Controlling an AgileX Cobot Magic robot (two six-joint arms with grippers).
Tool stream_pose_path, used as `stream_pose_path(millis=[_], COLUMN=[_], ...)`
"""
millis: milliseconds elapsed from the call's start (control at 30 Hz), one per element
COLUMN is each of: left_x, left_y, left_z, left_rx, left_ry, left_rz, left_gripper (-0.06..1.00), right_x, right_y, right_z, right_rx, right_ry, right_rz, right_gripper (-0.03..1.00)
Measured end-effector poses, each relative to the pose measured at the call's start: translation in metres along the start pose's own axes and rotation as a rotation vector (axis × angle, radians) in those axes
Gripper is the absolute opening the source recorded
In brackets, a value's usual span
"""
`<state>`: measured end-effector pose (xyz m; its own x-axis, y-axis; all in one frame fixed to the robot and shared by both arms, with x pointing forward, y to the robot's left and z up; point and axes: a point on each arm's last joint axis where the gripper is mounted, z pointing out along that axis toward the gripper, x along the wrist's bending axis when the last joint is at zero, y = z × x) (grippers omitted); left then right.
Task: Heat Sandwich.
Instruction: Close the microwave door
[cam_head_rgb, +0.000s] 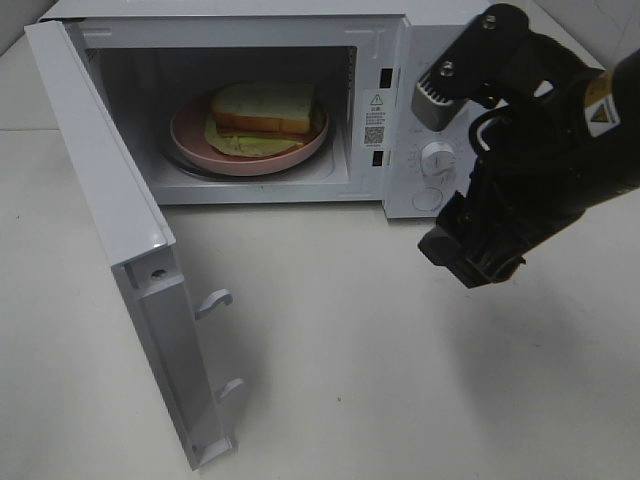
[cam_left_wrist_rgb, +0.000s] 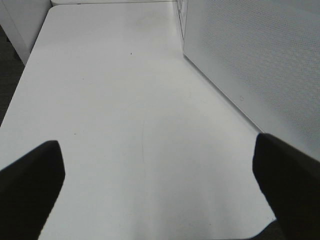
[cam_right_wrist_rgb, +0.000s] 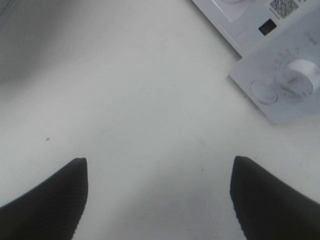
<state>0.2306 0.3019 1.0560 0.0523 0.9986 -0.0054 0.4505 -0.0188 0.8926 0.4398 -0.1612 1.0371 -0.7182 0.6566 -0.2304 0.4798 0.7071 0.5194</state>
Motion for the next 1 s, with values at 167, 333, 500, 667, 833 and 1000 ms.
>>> stream_pose_path(millis=[167,333,500,667,833,1000], left_x=[0.000,0.000,0.000,0.000,0.000,0.000], left_y=[0.000,0.000,0.000,0.000,0.000,0.000], left_z=[0.000,0.000,0.000,0.000,0.000,0.000], left_rx=[0.000,0.000,0.000,0.000,0.000,0.000], left_ry=[0.000,0.000,0.000,0.000,0.000,0.000], left_rz=[0.000,0.000,0.000,0.000,0.000,0.000], left_gripper=[0.97,0.97,0.97,0.97,0.97,0.97], right_x=[0.002,0.003,0.004,0.005,0.007,0.009], right_y=[-0.015,-0.026,-0.042,-0.058,-0.070,-0.079], right_z=[-0.016,-0.040,-0.071,-0.092,-0.107,-0.119], right_rx=[0.042,0.063,0.071,0.094,0.102,0.099], right_ry=[0.000,-0.008,-0.020,-0.025,-0.029,-0.033], right_rz=[0.104,0.172,0.209,0.220,0.231,0.259], right_gripper=[0.76,0.76,0.76,0.76,0.76,0.76])
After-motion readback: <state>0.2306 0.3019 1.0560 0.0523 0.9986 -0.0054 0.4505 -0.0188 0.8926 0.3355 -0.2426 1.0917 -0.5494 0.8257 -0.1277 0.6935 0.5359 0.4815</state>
